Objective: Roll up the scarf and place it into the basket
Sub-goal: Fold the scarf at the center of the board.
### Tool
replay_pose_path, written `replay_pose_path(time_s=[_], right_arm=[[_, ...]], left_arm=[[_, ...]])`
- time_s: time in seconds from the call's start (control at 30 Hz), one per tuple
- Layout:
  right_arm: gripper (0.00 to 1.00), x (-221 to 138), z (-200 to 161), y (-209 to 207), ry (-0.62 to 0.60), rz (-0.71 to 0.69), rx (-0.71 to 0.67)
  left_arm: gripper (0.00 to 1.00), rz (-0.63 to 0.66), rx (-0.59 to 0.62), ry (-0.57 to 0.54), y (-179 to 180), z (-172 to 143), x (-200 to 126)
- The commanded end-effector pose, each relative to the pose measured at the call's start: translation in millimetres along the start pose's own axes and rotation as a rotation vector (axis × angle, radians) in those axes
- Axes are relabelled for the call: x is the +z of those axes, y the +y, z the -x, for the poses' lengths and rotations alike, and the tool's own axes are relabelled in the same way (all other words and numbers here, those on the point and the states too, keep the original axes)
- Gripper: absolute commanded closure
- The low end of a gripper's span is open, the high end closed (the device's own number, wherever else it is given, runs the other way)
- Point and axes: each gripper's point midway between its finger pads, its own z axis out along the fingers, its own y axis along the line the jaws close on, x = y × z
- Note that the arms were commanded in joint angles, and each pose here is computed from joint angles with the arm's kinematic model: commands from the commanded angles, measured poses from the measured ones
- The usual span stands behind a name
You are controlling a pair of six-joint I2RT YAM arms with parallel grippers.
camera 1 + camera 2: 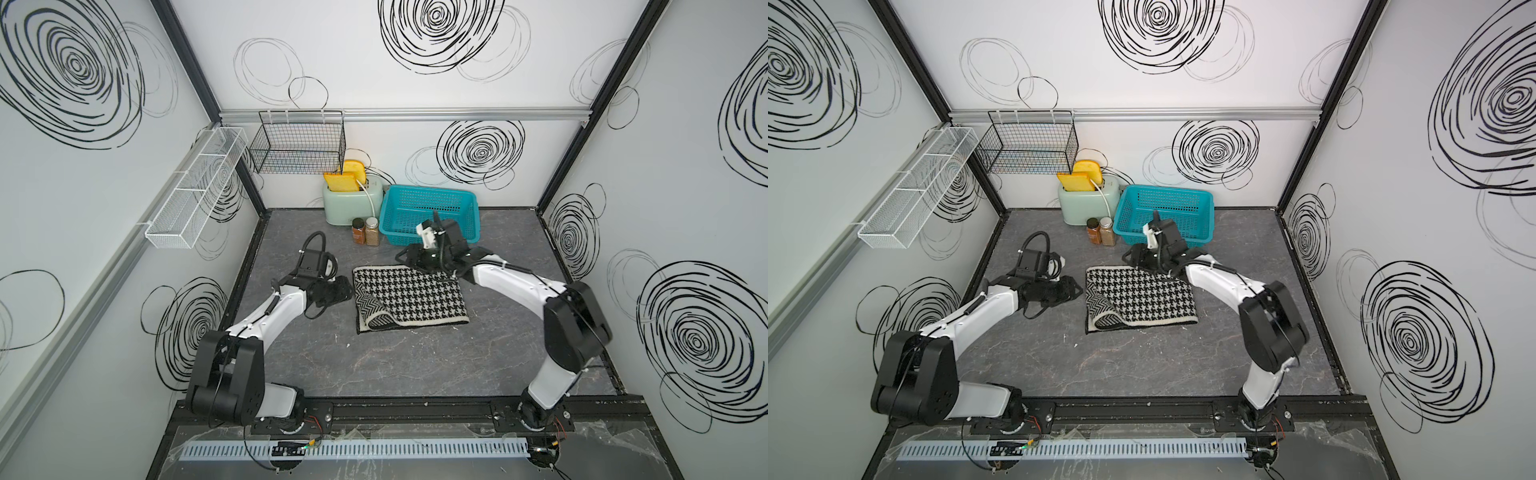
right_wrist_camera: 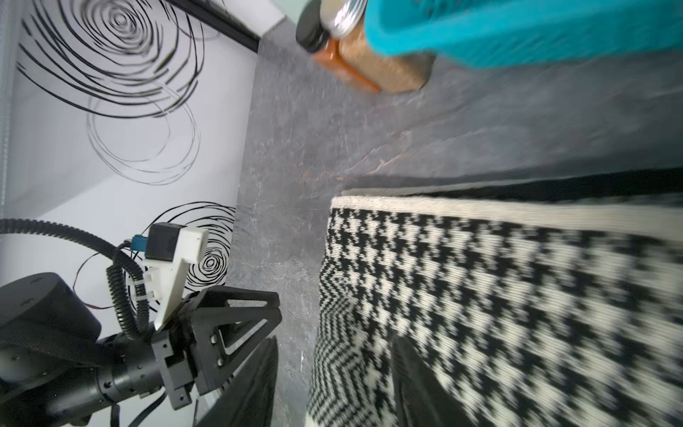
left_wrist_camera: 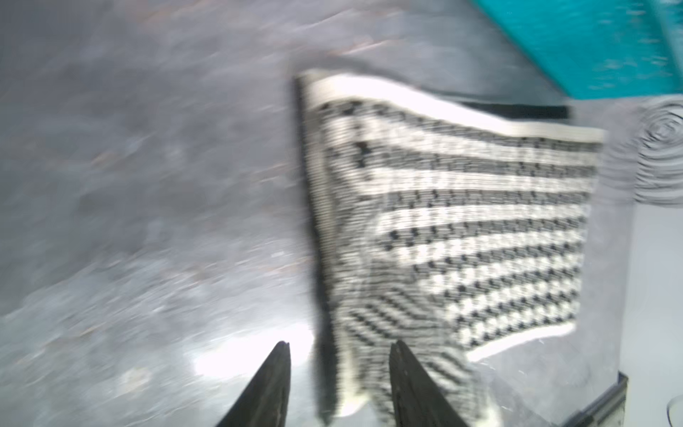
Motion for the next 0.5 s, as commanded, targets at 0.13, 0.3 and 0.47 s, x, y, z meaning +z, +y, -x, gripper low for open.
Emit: replay_pose_path(time_s=[0.13, 0.3, 0.47], right_arm=[[0.48, -34.9, -34.0, -98.9, 0.093, -0.11, 0.002], [0.5, -10.6, -68.4, -107.6, 0.223, -0.009, 0.006], [0.5, -12.7, -104.7, -137.5, 0.269, -0.041, 0.057]], left_arm=[[0.54, -0.149, 0.045, 0.063, -90.0, -23.9, 35.6], [0.59, -0.124, 0.001, 0.165, -78.3, -72.9, 61.1], [0.61, -0.013, -0.045, 0.2, -24.4, -97.7, 58.9]])
